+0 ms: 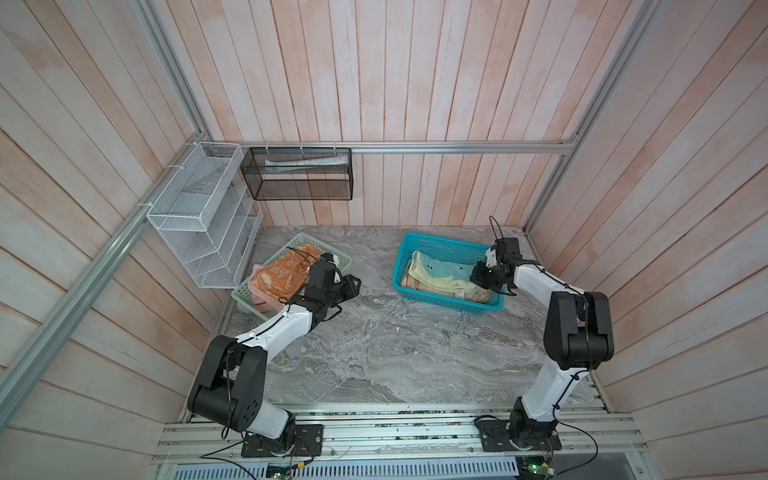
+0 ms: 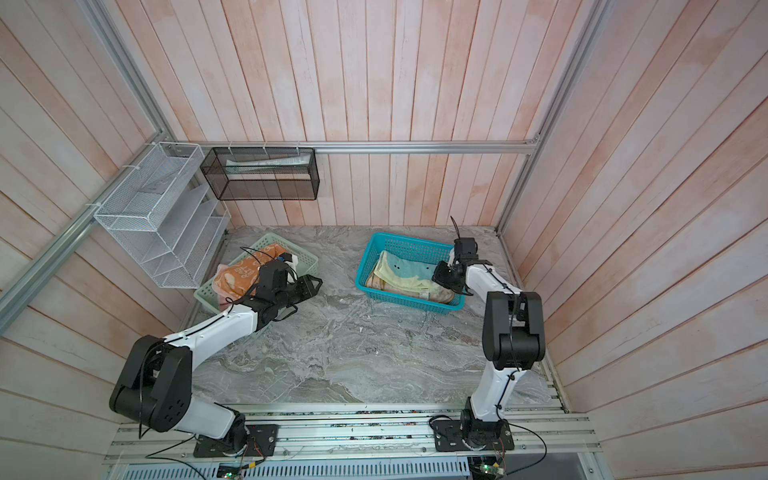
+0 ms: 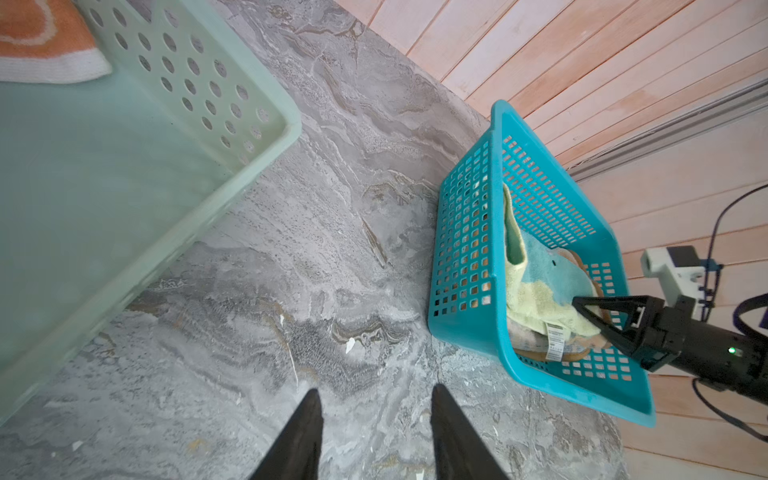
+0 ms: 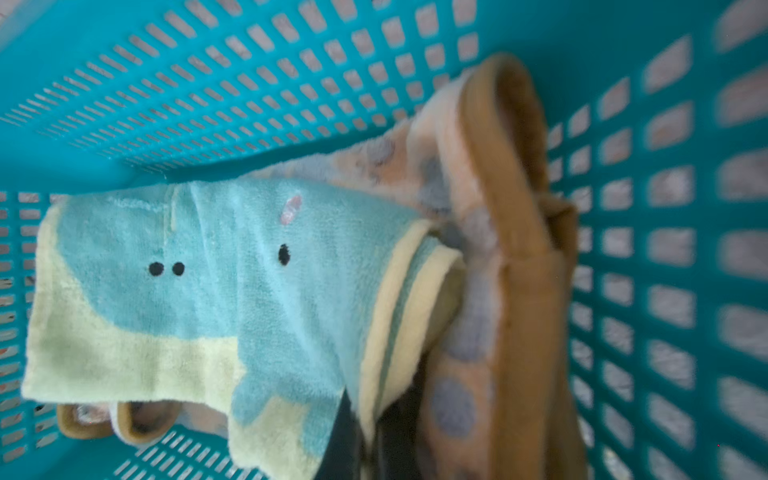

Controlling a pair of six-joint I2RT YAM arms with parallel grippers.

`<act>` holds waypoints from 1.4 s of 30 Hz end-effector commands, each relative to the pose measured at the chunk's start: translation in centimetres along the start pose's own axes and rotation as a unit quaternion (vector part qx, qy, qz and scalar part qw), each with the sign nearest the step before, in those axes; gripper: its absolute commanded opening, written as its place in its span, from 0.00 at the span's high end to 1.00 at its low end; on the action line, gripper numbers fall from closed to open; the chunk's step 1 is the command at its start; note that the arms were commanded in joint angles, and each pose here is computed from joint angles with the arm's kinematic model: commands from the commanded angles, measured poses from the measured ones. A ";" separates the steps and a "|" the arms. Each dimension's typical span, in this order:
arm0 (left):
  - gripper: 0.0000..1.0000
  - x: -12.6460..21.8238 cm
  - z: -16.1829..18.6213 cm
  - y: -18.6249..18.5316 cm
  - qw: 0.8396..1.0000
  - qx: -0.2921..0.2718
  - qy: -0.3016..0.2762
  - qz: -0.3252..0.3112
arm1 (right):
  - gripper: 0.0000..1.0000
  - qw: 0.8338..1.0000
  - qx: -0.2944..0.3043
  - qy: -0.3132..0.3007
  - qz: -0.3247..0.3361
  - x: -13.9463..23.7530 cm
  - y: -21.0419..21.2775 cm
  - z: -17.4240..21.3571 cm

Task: Fold and stack the towels
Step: 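Grasp the orange bunny towel with the left gripper while the right withdraws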

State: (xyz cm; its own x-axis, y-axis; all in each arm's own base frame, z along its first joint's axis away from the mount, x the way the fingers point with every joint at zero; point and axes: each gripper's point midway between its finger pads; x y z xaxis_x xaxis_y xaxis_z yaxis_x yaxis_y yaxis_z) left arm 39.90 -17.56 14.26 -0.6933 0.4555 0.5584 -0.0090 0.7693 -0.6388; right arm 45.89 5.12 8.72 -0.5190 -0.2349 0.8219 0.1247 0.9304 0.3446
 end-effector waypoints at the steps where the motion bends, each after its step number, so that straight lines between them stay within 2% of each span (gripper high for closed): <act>1: 0.55 0.3 -1.4 -0.9 1.000 -0.024 -0.011 -0.002 | 0.84 0.997 0.041 0.000 0.071 0.1 -2.6 -1.2; 3: 0.55 0.7 -2.2 -1.1 0.999 -0.036 -0.017 -0.011 | 0.68 0.996 0.048 0.007 0.074 0.4 -2.5 -1.9; 6: 0.54 2.1 -4.6 -0.6 0.997 -0.056 -0.038 -0.043 | 0.59 0.997 0.052 -0.006 0.056 1.9 -1.1 -3.0; 9: 0.52 4.3 -8.2 1.3 0.991 -0.067 -0.071 -0.095 | 0.55 0.997 0.056 -0.037 0.033 4.3 0.7 -4.3; 12: 0.50 6.4 -11.7 4.9 0.983 -0.052 -0.092 -0.149 | 0.55 0.994 0.075 -0.070 0.022 6.8 2.9 -5.3; 15: 0.48 7.0 -14.0 8.7 0.974 -0.046 -0.088 -0.205 | 0.55 0.991 0.103 -0.088 0.006 8.2 5.6 -4.9; 17: 0.47 6.7 -15.1 10.9 0.962 -0.063 -0.078 -0.253 | 0.55 0.988 0.126 -0.091 -0.014 8.5 8.1 -3.9; 20: 0.44 4.4 -15.4 14.4 0.941 -0.095 -0.035 -0.323 | 0.55 0.980 0.174 -0.083 -0.053 8.3 13.0 -1.0; 25: 0.41 0.9 -15.0 19.3 0.903 -0.135 0.027 -0.407 | 0.55 0.953 0.262 -0.051 -0.143 7.5 21.5 7.2; 28: 0.40 -0.4 -14.6 21.7 0.881 -0.160 0.049 -0.443 | 0.57 0.942 0.280 -0.019 -0.182 6.6 24.0 12.3; 31: 0.41 -1.0 -14.2 23.5 0.856 -0.182 0.069 -0.479 | 0.59 0.936 0.290 0.007 -0.200 5.3 24.6 16.1; 33: 0.50 -1.0 -14.1 23.7 0.848 -0.189 0.077 -0.489 | 0.60 0.935 0.295 0.026 -0.194 4.0 23.8 17.8; 35: 0.70 -0.7 -14.5 22.6 0.848 -0.200 0.068 -0.487 | 0.61 0.938 0.301 0.026 -0.172 2.8 22.5 18.1; 37: 0.92 -0.4 -15.1 20.1 0.854 -0.227 0.045 -0.466 | 0.63 0.942 0.304 0.021 -0.139 1.7 20.6 17.4; 38: 0.99 -0.1 -15.4 18.8 0.854 -0.240 0.035 -0.460 | 0.63 0.945 0.303 0.016 -0.127 1.3 19.8 16.8; 42: 1.00 2.2 -17.2 12.8 0.868 -0.268 -0.010 -0.418 | 0.65 0.955 0.284 -0.003 -0.089 -0.1 16.2 13.7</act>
State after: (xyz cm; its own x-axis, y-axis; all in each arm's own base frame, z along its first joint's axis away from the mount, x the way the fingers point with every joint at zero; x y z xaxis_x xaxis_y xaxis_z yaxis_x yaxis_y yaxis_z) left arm 50.27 2.61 10.20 -0.5024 -0.3982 0.7675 -0.1972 0.9170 0.3467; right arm 33.78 26.74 8.40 -0.4217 -0.4632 0.7795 -0.4884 0.8404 0.2351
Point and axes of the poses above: each gripper's point midway between its finger pads, its own x axis back along the fingers, its own y axis along the line the jaws close on, z = x × y, and after that the axes turned 6 degrees about x, right-handed
